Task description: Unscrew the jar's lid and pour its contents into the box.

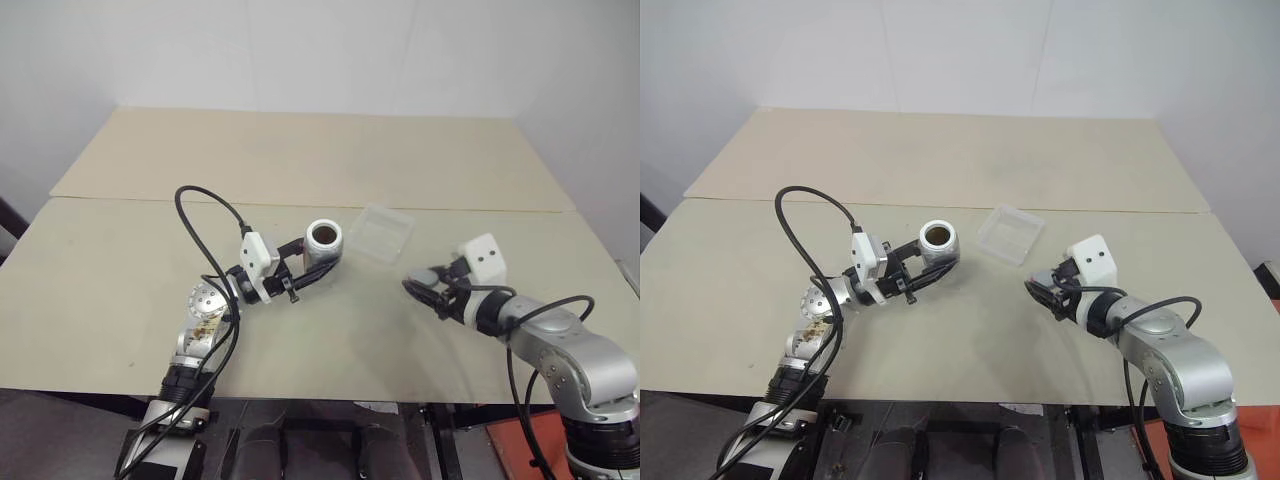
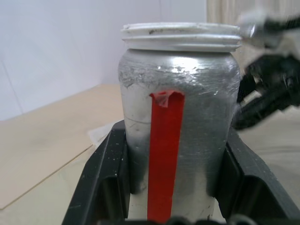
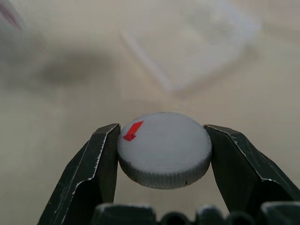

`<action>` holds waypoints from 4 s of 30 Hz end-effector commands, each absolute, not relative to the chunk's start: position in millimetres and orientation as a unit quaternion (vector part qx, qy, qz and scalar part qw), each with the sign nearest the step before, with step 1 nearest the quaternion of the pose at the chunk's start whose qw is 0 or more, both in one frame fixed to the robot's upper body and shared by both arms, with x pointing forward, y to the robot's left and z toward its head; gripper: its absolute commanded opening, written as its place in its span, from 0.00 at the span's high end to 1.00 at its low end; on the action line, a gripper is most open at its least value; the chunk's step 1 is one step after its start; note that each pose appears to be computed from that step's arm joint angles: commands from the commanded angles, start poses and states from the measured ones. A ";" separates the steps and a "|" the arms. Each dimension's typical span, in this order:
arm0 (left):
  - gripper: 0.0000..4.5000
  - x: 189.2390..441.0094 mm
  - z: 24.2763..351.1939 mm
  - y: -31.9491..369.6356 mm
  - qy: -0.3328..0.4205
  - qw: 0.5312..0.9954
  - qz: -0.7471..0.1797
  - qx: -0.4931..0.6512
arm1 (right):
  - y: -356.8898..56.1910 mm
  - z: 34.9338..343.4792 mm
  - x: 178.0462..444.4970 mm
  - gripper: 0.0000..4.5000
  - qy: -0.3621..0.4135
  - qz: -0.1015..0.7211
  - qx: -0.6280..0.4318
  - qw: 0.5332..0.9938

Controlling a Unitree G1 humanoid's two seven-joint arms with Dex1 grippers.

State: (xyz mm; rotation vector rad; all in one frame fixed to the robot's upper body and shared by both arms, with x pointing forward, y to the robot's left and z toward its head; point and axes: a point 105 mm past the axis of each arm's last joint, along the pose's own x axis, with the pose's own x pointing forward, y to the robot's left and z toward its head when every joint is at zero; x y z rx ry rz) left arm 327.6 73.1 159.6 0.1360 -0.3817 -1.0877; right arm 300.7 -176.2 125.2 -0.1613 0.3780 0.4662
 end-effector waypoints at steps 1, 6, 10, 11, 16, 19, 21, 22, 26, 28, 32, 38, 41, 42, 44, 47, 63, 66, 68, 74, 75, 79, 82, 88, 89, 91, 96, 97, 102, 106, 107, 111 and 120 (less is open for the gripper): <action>0.57 327.4 173.6 69.9 -0.205 0.828 -0.518 0.069 | -181.2 110.2 295.5 0.39 0.225 0.202 -0.103 0.948; 0.57 331.3 173.3 68.9 -0.202 0.829 -0.515 0.075 | -186.6 96.4 291.8 0.17 0.260 0.178 -0.111 0.942; 0.57 337.7 170.4 68.2 -0.193 0.836 -0.505 0.092 | -187.9 97.6 291.6 0.00 0.261 0.174 -0.105 0.944; 0.57 339.9 169.9 68.2 -0.190 0.839 -0.501 0.097 | -187.7 101.2 292.4 0.00 0.254 0.173 -0.105 0.946; 0.57 356.7 169.0 66.3 -0.172 0.855 -0.470 0.132 | -185.5 138.2 305.8 0.00 0.172 0.153 -0.111 0.967; 0.57 380.7 173.0 58.3 -0.154 0.877 -0.432 0.143 | -181.0 159.5 311.3 0.00 0.123 0.144 -0.119 0.975; 0.57 394.4 173.9 50.5 -0.145 0.882 -0.416 0.168 | -177.9 167.2 312.8 0.00 0.104 0.141 -0.123 0.977; 0.57 401.2 174.5 46.7 -0.141 0.885 -0.407 0.179 | -176.6 169.9 313.3 0.00 0.097 0.139 -0.123 0.978; 0.57 426.3 185.9 30.0 -0.139 0.887 -0.375 0.230 | -171.7 174.9 310.9 0.00 0.084 0.142 -0.125 0.978; 0.57 434.7 192.7 18.2 -0.157 0.864 -0.361 0.316 | -170.1 176.0 308.5 0.00 0.082 0.145 -0.124 0.978; 0.57 444.0 208.7 -5.0 -0.209 0.779 -0.313 0.501 | -165.9 176.5 307.1 0.00 0.077 0.145 -0.112 0.980; 0.57 443.2 224.7 -35.5 -0.318 0.565 -0.218 0.730 | -160.8 174.7 298.8 0.00 0.072 0.139 -0.100 0.983; 0.57 439.1 221.5 -47.6 -0.364 0.429 -0.186 0.806 | -161.9 175.9 293.7 0.00 0.066 0.126 -0.088 0.986; 0.57 438.3 219.7 -49.8 -0.370 0.403 -0.182 0.817 | -161.8 176.5 292.7 0.00 0.064 0.123 -0.080 0.987; 0.57 437.3 210.6 -53.2 -0.374 0.336 -0.180 0.846 | -161.0 178.3 290.7 0.00 0.059 0.116 -0.069 0.989; 0.57 437.4 207.5 -54.1 -0.371 0.313 -0.180 0.855 | -159.7 180.1 288.3 0.00 0.055 0.108 -0.062 0.991; 0.57 450.0 215.1 -36.3 -0.275 0.553 -0.205 0.760 | -159.3 175.8 288.2 0.00 0.066 0.101 -0.059 0.991; 0.57 456.6 218.2 -21.8 -0.221 0.685 -0.221 0.658 | -159.2 175.3 288.5 0.00 0.067 0.103 -0.063 0.990; 0.57 460.6 219.9 -10.3 -0.185 0.773 -0.233 0.560 | -158.6 174.8 289.2 0.00 0.068 0.104 -0.065 0.990; 0.57 463.2 210.8 18.4 -0.118 0.913 -0.281 0.272 | -155.5 173.0 291.9 0.00 0.071 0.116 -0.069 0.988; 0.57 462.0 208.0 21.8 -0.117 0.920 -0.287 0.240 | -154.6 172.7 292.4 0.00 0.071 0.118 -0.069 0.988; 0.57 453.9 199.7 36.4 -0.133 0.942 -0.304 0.055 | -151.3 170.8 295.1 0.00 0.072 0.131 -0.072 0.986; 0.57 443.3 182.1 44.6 -0.143 0.938 -0.313 0.037 | -147.9 170.8 297.5 0.00 0.071 0.141 -0.077 0.984; 0.57 412.9 158.8 51.3 -0.169 0.927 -0.334 0.005 | -143.8 169.3 301.8 0.00 0.073 0.159 -0.091 0.980; 0.57 410.4 157.3 52.3 -0.174 0.929 -0.325 0.003 | -143.9 168.4 302.4 0.00 0.074 0.160 -0.095 0.980; 0.57 406.7 153.5 52.4 -0.176 0.932 -0.317 -0.005 | -143.4 167.1 303.0 0.00 0.075 0.161 -0.101 0.979; 0.57 405.4 136.4 53.8 -0.147 0.943 -0.297 -0.010 | -140.1 167.5 303.4 0.00 0.072 0.166 -0.101 0.978; 0.57 405.3 133.1 54.9 -0.142 0.945 -0.293 -0.009 | -140.1 167.5 303.3 0.00 0.072 0.166 -0.101 0.978; 0.57 404.3 120.3 59.0 -0.121 0.951 -0.285 -0.002 | -141.5 166.6 302.0 0.00 0.072 0.160 -0.102 0.979; 0.57 404.2 111.1 61.1 -0.106 0.954 -0.279 -0.003 | -141.9 162.8 301.0 0.00 0.076 0.157 -0.108 0.979; 0.57 403.6 110.2 61.0 -0.105 0.954 -0.280 -0.004 | -141.8 162.4 301.1 0.00 0.077 0.157 -0.109 0.979; 0.41 400.1 111.1 59.1 -0.107 0.951 -0.288 -0.022 | -141.4 164.6 302.3 0.00 0.072 0.158 -0.111 0.979; 0.00 391.5 113.4 56.9 -0.115 0.949 -0.293 -0.027 | -139.5 164.7 303.4 0.00 0.071 0.166 -0.113 0.977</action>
